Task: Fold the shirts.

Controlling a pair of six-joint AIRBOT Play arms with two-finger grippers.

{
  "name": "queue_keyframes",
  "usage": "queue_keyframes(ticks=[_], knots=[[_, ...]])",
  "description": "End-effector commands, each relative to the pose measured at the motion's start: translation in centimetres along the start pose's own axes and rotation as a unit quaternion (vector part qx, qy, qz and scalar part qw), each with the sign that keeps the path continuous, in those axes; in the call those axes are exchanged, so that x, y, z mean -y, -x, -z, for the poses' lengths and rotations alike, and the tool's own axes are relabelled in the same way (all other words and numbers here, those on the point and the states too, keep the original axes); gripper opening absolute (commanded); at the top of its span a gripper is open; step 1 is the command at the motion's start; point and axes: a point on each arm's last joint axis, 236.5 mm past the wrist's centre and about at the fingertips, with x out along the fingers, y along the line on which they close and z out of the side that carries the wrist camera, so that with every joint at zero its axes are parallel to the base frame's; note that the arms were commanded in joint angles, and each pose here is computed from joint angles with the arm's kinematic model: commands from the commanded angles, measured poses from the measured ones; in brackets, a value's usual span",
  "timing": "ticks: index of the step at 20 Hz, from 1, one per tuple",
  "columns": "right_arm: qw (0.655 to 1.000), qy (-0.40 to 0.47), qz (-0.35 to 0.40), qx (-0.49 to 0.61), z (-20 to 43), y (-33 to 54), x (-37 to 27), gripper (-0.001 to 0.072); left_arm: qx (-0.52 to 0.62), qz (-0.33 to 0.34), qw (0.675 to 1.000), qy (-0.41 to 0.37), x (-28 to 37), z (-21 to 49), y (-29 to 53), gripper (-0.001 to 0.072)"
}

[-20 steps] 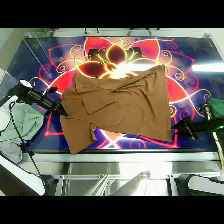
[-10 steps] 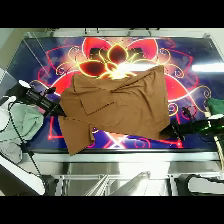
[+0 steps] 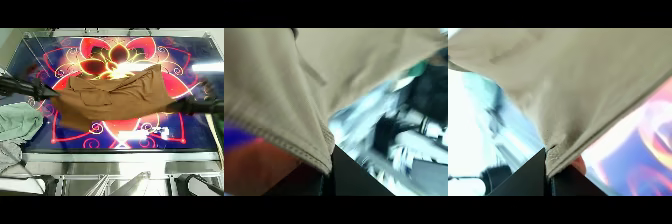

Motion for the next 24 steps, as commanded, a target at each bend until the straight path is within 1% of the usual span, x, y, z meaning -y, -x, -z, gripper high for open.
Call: queue_keyframes(ticks=[1,2,3,4,5,6,7,8,9,10,11,12,13,15,16,17,18,19,20,21,22,23,24], knots=[[0.967,0.205,-0.085,0.128,-2.9,6.3,-17.0,0.0018,0.105,0.125,0.958,-0.234,18.2,4.7,5.3,0.0021],[0.946,0.264,-0.095,0.165,-2.8,8.5,-21.2,0.0018,0.145,0.128,0.933,-0.303,22.2,6.5,6.8,0.0021],[0.923,0.315,-0.091,0.201,-2.5,10.7,-24.9,0.0018,0.189,0.122,0.9,-0.374,26.4,8.8,8.4,0.0021],[0.901,0.356,-0.07,0.238,-2.4,12.6,-27.6,0.0019,0.229,0.105,0.864,-0.435,29.9,10.8,9.7,0.0021],[0.883,0.38,-0.048,0.271,-2.4,14.1,-29.6,0.0018,0.274,0.072,0.825,-0.488,33.0,12.5,10.9,0.0021],[0.867,0.394,-0.03,0.304,-2.4,15.4,-31.5,0.0018,0.32,0.029,0.79,-0.523,35.7,13.4,12.0,0.0021],[0.855,0.407,-0.022,0.322,-2.2,16.2,-33.2,0.0018,0.354,0.001,0.761,-0.544,37.6,13.7,12.9,0.0021],[0.84,0.429,-0.023,0.332,-1.5,16.6,-35.1,0.0018,0.39,-0.014,0.73,-0.561,39.9,13.8,13.8,0.0021],[0.829,0.446,-0.027,0.336,-0.9,16.8,-36.7,0.0018,0.402,-0.003,0.715,-0.572,41.5,14.3,14.2,0.0021],[0.818,0.464,-0.024,0.34,-0.4,17.1,-38.0,0.0017,0.393,0.019,0.713,-0.58,42.3,14.9,14.3,0.0021],[0.812,0.471,-0.013,0.345,-0.7,17.3,-38.4,0.0018,0.381,0.034,0.727,-0.57,42.2,14.6,14.8,0.0021],[0.811,0.472,-0.005,0.346,-1.0,17.5,-38.3,0.0017,0.376,0.057,0.748,-0.544,41.8,13.7,15.6,0.0021],[0.82,0.458,0.002,0.344,-1.5,17.5,-37.5,0.0017,0.375,0.081,0.765,-0.517,41.0,12.8,16.6,0.0021],[0.843,0.422,0.041,0.331,-3.3,17.1,-34.4,0.0017,0.375,0.13,0.815,-0.422,37.5,9.8,18.4,0.0021],[0.852,0.411,0.059,0.319,-4.0,16.7,-32.7,0.0016,0.369,0.137,0.841,-0.372,34.7,7.9,18.5,0.0021],[0.863,0.396,0.06,0.307,-4.5,16.1,-31.4,0.0016,0.354,0.143,0.869,-0.313,31.5,6.1,17.9,0.002],[0.87,0.389,0.053,0.298,-4.6,15.6,-30.9,0.0016,0.337,0.16,0.885,-0.278,29.4,5.2,17.1,0.002],[0.873,0.385,0.05,0.295,-4.8,15.4,-30.5,0.0016,0.326,0.186,0.887,-0.268,28.7,5.2,16.5,0.0021],[0.874,0.384,0.049,0.293,-4.8,15.4,-30.5,0.0016,0.313,0.226,0.881,-0.272,29.4,6.0,16.2,0.002],[0.872,0.388,0.048,0.295,-4.6,15.4,-30.8,0.0016,0.307,0.276,0.858,-0.304,31.4,7.7,16.6,0.002],[0.869,0.394,0.049,0.296,-4.1,15.4,-31.3,0.0016,0.304,0.323,0.826,-0.348,33.7,10.0,17.4,0.002],[0.864,0.403,0.05,0.298,-3.4,15.4,-31.9,0.0016,0.305,0.357,0.795,-0.383,36.0,12.2,18.2,0.002],[0.858,0.413,0.051,0.301,-2.5,15.4,-32.7,0.0016,0.303,0.37,0.776,-0.411,37.9,14.2,18.3,0.002]])
